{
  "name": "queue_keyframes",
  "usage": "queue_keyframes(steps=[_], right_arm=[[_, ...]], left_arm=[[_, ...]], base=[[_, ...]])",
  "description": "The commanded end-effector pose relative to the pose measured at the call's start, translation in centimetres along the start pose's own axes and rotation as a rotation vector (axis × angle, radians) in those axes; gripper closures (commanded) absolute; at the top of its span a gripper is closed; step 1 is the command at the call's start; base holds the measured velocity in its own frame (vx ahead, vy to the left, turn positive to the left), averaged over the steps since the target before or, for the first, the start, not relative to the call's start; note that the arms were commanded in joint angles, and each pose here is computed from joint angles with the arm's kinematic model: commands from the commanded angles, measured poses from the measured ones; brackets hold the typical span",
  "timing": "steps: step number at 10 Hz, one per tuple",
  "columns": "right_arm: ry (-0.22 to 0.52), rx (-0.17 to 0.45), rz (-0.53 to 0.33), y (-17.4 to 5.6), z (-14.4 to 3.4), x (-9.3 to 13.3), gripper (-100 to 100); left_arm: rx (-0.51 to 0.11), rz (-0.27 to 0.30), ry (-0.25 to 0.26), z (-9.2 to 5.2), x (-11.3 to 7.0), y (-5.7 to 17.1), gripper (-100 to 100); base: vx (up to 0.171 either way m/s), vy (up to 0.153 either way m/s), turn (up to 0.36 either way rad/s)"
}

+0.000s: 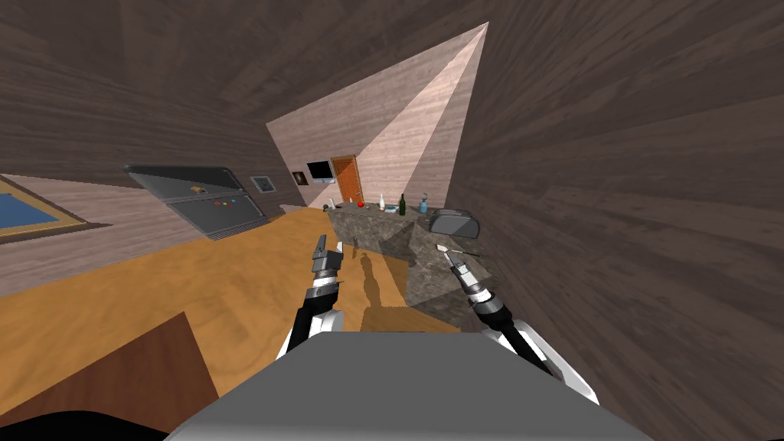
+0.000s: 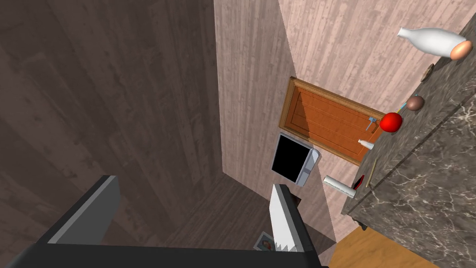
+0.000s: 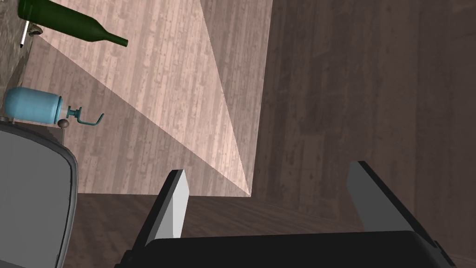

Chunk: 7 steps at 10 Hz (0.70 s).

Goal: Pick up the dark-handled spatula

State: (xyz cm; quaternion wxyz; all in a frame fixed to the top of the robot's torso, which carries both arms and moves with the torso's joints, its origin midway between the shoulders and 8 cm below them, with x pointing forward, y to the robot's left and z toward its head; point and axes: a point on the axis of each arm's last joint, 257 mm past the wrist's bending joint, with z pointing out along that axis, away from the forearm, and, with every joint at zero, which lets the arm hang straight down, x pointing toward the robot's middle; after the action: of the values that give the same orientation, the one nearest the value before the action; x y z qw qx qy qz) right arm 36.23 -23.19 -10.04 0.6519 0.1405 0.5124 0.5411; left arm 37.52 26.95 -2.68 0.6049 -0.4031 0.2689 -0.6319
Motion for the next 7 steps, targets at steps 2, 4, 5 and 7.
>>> queue_keyframes(steps=[2,4,5,7], right_arm=[[0.102,0.02,-0.042,-1.7,-1.7,1.8,-100],[0.177,0.031,-0.073,-2.8,-2.9,3.0,-100],[0.195,0.038,-0.082,-3.2,-3.2,3.0,-100],[0.276,0.059,-0.114,-4.7,-4.9,4.2,-100]], left_arm=[[0.0,0.0,0.0,0.0,0.0,0.0,0],[0.0,0.0,0.0,0.0,0.0,0.0,0],[0.0,0.0,0.0,0.0,0.0,0.0,0],[0.0,0.0,0.0,0.0,0.0,0.0,0]], base=[[-0.092,0.054,0.115],[-0.081,0.063,0.12],[-0.067,0.047,0.079],[-0.075,0.048,0.108]])
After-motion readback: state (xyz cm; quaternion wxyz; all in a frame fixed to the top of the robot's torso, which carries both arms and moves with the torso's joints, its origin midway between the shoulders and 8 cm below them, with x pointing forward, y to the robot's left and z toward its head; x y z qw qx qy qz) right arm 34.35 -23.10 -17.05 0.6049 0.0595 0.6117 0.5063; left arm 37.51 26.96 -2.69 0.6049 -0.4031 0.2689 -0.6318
